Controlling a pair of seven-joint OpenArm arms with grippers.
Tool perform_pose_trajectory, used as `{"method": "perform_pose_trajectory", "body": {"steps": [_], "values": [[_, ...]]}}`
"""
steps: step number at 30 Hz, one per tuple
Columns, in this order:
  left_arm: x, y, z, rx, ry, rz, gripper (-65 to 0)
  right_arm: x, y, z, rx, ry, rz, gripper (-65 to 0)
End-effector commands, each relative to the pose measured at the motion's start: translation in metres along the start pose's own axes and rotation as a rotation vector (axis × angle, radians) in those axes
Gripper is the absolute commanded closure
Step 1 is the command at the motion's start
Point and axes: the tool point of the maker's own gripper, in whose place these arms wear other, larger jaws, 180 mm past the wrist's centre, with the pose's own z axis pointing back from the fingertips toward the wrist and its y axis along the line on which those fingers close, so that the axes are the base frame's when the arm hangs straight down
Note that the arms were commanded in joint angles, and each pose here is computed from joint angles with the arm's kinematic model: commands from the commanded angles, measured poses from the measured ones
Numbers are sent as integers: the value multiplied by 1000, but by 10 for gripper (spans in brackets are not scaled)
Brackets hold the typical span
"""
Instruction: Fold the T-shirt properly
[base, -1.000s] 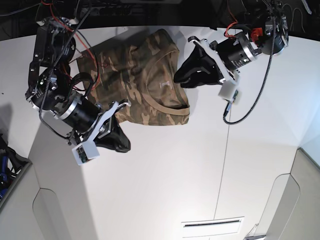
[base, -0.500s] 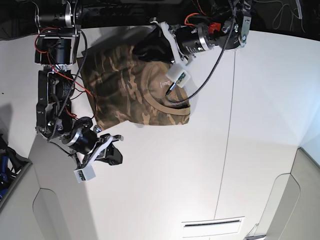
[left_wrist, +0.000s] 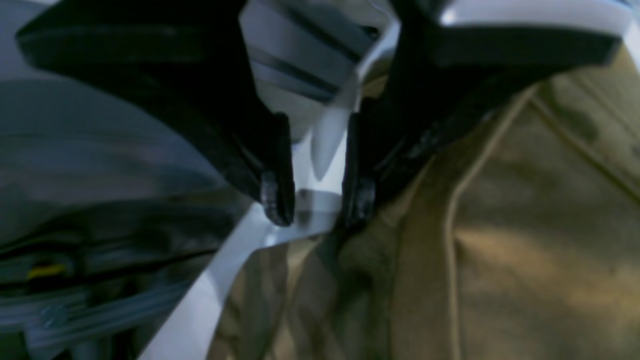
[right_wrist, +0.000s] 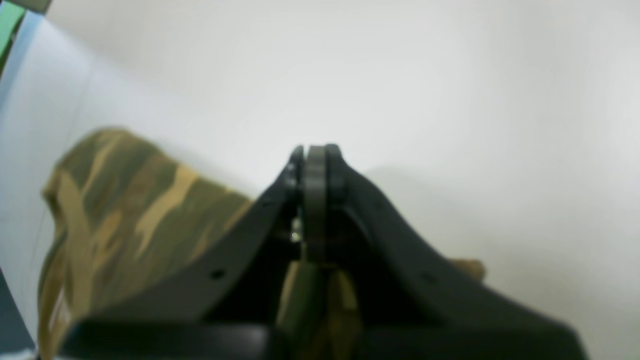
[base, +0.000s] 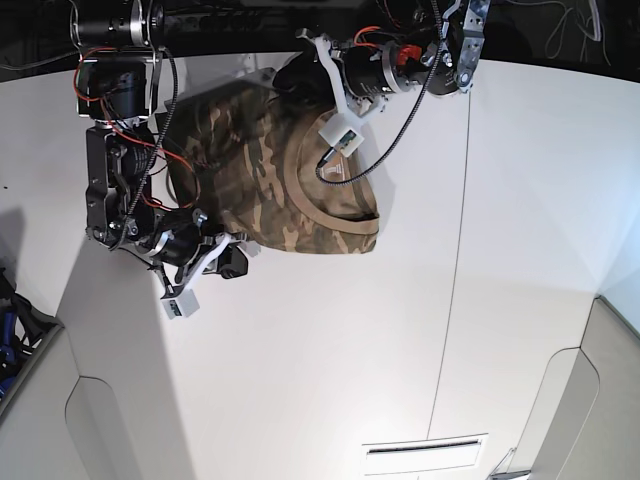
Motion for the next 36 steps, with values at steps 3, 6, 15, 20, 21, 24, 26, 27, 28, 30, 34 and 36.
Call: {"method": "perform_pose_trajectory", "body": {"steps": [3, 6, 15, 20, 21, 24, 26, 27, 28, 30, 34, 36], "values": [[31, 11, 6, 24, -70, -49, -178, 20, -7, 12, 13, -36, 8, 0], [49, 27, 15, 66, -110, -57, -178, 15, -14, 21, 23, -4, -8, 0], [100, 78, 53, 217, -251, -64, -178, -23, -14, 43, 110, 92, -110, 0], [117, 102, 66, 332, -280, -79, -178, -60, 12, 53, 188, 101, -167, 0], [116, 106, 69, 344, -274, -87, -178, -68, 20, 55, 205, 104, -175, 0], [116, 116, 77, 373, -263, -110, -178, -83, 48, 59, 252, 97, -183, 0], [119, 122, 83, 389, -269, -125, -178, -88, 64, 62, 272, 86, -181, 0], [122, 125, 85, 396, -273, -134, -178, -89, 70, 64, 279, 80, -177, 0], [124, 127, 88, 405, -272, -144, -178, -89, 74, 66, 280, 74, -168, 0], [130, 131, 94, 422, -275, -155, -178, -85, 79, 70, 278, 59, -141, 0], [135, 136, 114, 432, -284, -155, -178, -67, 73, 87, 223, 24, -63, 0], [128, 134, 129, 440, -286, -138, -178, -63, 68, 101, 189, 28, -30, 0]]}}
